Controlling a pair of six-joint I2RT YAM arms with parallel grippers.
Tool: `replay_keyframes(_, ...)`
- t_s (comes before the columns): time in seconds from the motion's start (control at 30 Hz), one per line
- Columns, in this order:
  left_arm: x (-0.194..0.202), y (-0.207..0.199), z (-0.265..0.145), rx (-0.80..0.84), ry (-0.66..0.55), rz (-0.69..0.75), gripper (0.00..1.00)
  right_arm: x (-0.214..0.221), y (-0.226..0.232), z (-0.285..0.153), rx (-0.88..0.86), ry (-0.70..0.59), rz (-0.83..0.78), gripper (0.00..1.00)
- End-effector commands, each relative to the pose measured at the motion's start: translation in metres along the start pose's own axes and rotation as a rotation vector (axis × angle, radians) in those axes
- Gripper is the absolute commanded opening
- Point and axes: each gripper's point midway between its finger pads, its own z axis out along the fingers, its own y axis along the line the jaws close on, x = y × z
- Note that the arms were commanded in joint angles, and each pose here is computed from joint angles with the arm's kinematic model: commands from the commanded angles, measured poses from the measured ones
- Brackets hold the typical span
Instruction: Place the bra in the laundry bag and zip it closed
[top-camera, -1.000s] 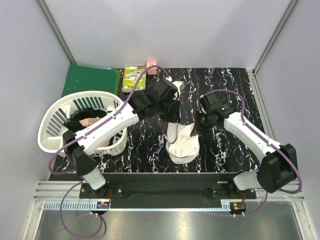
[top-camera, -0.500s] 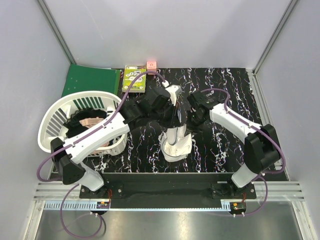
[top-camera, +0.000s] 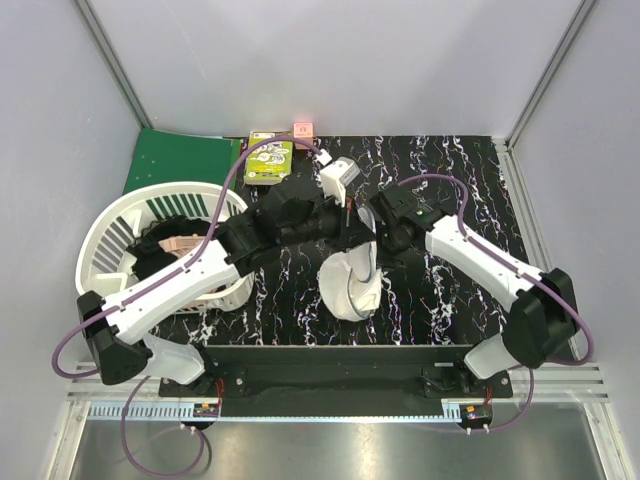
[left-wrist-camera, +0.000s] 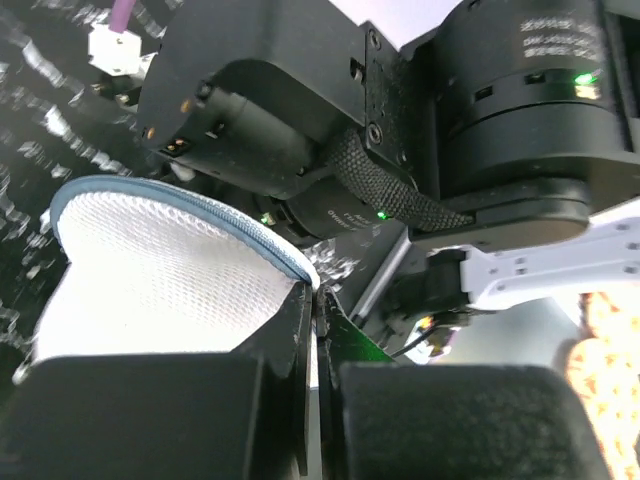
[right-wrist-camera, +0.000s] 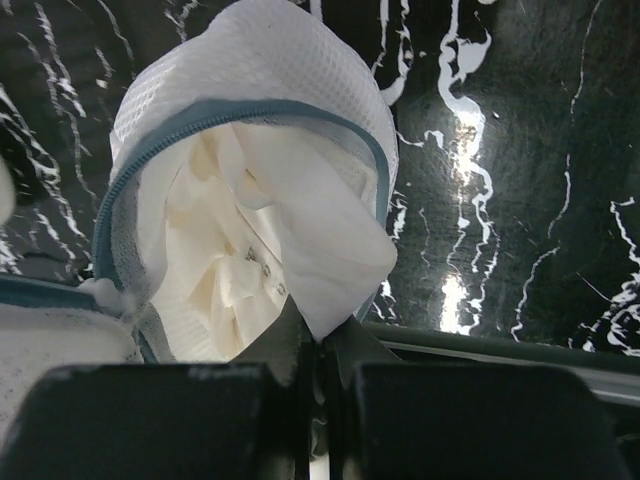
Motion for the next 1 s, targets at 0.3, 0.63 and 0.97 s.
replay_keyframes(0.3, -0.001, 0.005, -0.019, 0.029, -0.133, -0.035, 0.0, -0.037, 0.046, 0.038, -0.215, -0.172, 0.076, 0.0)
replay_keyframes(0.63, -0.001, 0.042, -0.043, -0.056, -0.206, -0.096, 0.0, -0.002, 0.061, 0.047, -0.338, 0.016, -0.038, 0.44)
replay_keyframes(0.97, 0.01, 0.072, -0.047, -0.083, -0.187, -0.145, 0.0, 0.004, 0.068, 0.012, -0.484, 0.041, -0.081, 0.78)
